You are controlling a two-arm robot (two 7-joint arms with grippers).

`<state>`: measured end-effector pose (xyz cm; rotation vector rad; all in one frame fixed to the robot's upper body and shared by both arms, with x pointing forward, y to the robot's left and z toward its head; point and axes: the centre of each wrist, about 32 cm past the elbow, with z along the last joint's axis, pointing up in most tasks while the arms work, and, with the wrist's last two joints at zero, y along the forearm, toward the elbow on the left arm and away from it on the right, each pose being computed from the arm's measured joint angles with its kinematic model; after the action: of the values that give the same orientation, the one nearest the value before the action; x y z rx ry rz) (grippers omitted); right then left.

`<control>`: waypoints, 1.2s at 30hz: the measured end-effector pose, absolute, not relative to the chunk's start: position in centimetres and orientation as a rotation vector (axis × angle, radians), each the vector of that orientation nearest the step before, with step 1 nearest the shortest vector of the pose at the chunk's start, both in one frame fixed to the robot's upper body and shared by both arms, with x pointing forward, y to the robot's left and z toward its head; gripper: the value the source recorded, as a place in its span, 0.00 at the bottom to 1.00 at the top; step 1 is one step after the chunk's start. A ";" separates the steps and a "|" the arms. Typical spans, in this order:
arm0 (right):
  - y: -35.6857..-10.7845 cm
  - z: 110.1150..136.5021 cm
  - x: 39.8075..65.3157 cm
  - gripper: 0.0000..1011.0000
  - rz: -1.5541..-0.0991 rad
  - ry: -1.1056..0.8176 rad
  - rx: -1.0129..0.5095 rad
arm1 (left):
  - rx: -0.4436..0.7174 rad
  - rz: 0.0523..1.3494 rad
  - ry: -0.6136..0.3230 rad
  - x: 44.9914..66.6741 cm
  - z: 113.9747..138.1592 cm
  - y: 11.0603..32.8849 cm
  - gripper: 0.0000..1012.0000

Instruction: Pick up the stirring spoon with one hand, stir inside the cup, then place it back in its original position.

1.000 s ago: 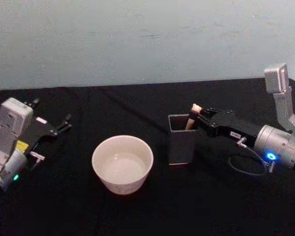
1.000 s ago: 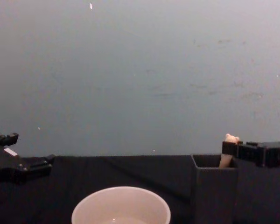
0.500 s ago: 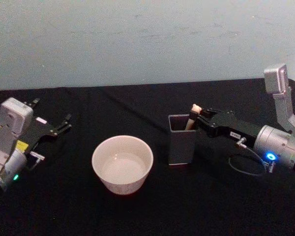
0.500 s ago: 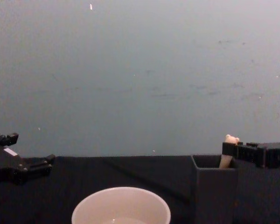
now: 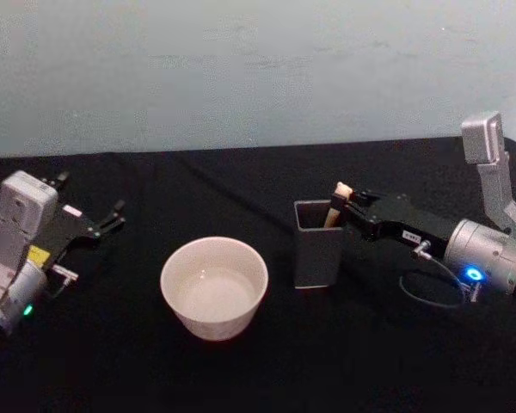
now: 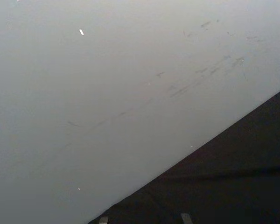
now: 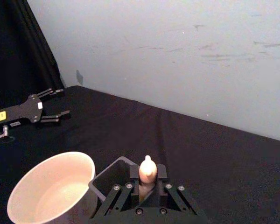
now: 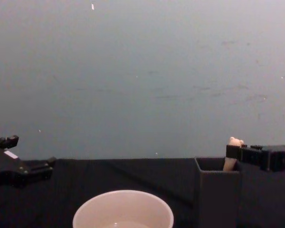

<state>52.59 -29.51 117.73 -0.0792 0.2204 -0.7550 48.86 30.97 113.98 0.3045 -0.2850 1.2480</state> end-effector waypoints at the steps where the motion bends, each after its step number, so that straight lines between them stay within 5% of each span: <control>1: -29.5 117.7 52.6 0.21 -0.755 0.221 -0.079 | 0.304 1.248 -0.285 48.9 114.0 31.0 0.99; 6: -29.5 117.7 52.6 0.30 -0.755 0.223 -0.081 | 0.304 1.248 -0.285 48.9 114.0 31.0 0.99; 28: -29.5 117.8 52.6 0.99 -0.754 0.219 -0.078 | 0.304 1.248 -0.285 48.9 114.0 31.0 0.99; 36: -29.4 118.5 52.1 0.99 -0.742 0.172 -0.051 | 0.304 1.248 -0.285 48.9 114.0 31.0 0.99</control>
<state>52.10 -29.45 118.47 -0.0507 0.1717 -0.7419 48.86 30.97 113.98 0.3045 -0.2851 1.2479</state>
